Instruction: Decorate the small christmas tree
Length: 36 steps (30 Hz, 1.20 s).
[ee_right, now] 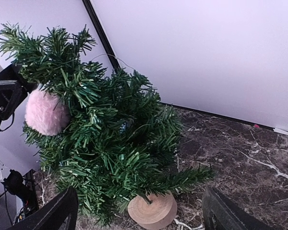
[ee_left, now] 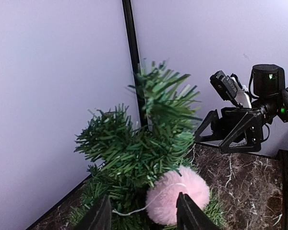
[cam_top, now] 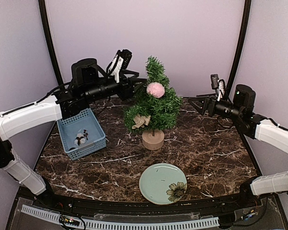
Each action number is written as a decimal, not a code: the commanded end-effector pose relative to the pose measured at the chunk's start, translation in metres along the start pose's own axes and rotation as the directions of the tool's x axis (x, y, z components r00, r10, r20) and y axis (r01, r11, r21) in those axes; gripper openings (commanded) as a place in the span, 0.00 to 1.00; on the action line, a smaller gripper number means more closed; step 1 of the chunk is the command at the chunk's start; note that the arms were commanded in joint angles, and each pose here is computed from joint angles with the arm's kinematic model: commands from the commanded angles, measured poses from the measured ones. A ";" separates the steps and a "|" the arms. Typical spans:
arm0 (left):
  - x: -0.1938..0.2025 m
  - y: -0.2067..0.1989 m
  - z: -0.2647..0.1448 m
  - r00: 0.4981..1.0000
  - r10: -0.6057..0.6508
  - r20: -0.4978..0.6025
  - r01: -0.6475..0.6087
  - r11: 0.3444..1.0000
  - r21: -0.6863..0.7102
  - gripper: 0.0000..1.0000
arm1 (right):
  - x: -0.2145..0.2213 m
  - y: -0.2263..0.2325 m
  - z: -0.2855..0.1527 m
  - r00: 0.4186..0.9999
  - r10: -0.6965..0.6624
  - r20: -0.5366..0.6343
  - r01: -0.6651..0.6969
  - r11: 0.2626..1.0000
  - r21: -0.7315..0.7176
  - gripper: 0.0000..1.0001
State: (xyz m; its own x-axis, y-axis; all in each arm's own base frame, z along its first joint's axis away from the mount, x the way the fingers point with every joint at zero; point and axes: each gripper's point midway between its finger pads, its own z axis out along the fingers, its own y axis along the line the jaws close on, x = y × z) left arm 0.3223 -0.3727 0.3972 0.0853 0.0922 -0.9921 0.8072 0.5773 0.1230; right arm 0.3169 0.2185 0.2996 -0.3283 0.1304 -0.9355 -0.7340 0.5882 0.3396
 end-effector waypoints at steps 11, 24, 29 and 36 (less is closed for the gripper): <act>-0.006 0.014 -0.033 0.998 0.049 -0.035 -0.034 0.938 0.346 0.39 | -0.036 0.045 0.000 0.991 -0.097 0.089 0.111 0.979 -0.173 0.87; 0.007 0.028 0.013 0.985 0.140 -0.100 -0.091 0.916 0.390 0.32 | -0.035 0.042 0.002 0.992 -0.091 0.083 0.104 0.981 -0.163 0.86; 0.018 0.027 0.022 0.982 0.126 -0.137 -0.058 0.907 0.418 0.30 | -0.033 0.041 0.002 0.993 -0.091 0.078 0.103 0.983 -0.153 0.86; 0.025 0.019 0.023 0.981 0.108 -0.160 -0.020 0.882 0.472 0.30 | -0.032 0.038 0.004 0.993 -0.091 0.075 0.101 0.984 -0.144 0.86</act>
State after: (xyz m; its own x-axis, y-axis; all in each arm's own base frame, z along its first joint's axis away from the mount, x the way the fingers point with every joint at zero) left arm 0.3679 -0.3776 0.3604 0.0575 0.2952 -0.9537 0.9749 0.1892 0.1173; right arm 0.2994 0.2379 0.3232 -0.2751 0.1199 -0.9539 -0.8274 0.4758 0.2984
